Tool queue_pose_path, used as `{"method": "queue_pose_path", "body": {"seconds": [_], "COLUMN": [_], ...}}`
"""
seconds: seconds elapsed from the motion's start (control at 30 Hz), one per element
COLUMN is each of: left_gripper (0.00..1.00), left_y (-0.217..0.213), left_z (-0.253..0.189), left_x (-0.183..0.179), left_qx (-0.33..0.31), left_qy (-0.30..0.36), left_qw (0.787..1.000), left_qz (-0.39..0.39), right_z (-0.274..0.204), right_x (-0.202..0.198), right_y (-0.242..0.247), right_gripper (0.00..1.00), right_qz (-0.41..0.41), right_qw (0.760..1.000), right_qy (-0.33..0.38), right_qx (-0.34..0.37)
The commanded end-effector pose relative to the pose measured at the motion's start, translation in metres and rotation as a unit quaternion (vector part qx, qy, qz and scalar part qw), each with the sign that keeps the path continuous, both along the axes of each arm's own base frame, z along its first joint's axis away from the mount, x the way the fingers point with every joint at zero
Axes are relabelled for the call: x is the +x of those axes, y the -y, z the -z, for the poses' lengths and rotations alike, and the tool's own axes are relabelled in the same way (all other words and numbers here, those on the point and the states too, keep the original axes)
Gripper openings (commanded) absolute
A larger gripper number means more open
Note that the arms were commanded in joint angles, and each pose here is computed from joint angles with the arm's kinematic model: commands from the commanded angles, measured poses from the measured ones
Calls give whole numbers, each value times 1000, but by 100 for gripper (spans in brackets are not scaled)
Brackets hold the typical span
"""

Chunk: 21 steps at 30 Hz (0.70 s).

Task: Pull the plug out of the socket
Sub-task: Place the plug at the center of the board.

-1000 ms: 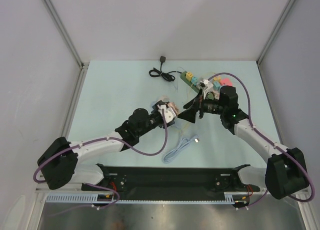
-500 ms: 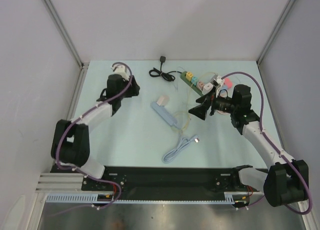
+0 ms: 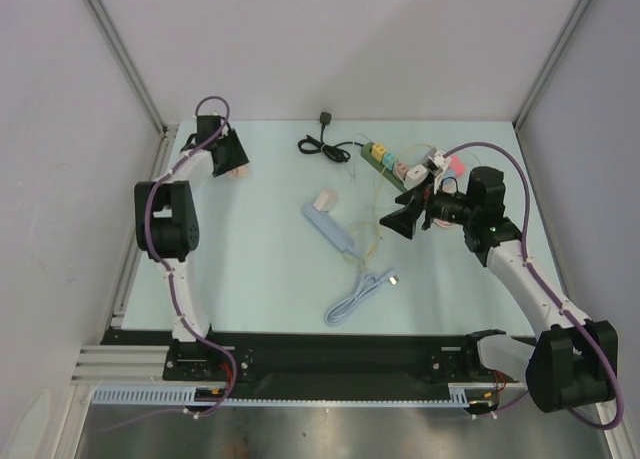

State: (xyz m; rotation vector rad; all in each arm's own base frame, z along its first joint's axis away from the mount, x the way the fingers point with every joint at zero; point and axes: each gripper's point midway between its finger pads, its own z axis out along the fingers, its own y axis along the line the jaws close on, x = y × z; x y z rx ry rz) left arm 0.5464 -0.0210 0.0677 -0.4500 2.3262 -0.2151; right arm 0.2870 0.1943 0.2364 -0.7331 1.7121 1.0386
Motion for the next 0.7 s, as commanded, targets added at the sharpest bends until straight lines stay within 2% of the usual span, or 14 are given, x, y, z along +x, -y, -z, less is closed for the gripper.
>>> {"method": "queue_pose_path", "body": {"seconds": [0.0, 0.37, 0.5, 0.67], "left_gripper": [0, 0, 0, 6], "left_y": [-34, -81, -89, -105], "left_z": [-16, -20, -8, 12], "left_x": [24, 64, 67, 64], "left_qx": [15, 9, 12, 6], "left_qy": [4, 0, -18, -41], "left_qw": [999, 994, 994, 991], "left_qz": [-47, -104, -111, -130], "right_z": [-25, -26, -26, -28], "right_x": [4, 7, 7, 7], "right_y": [2, 8, 9, 13], "right_gripper": [100, 99, 100, 100], "right_qz": [-3, 0, 0, 6], "right_qw": [999, 999, 999, 999], "right_qy": [41, 34, 33, 36], "right_qx": [1, 1, 1, 2]}}
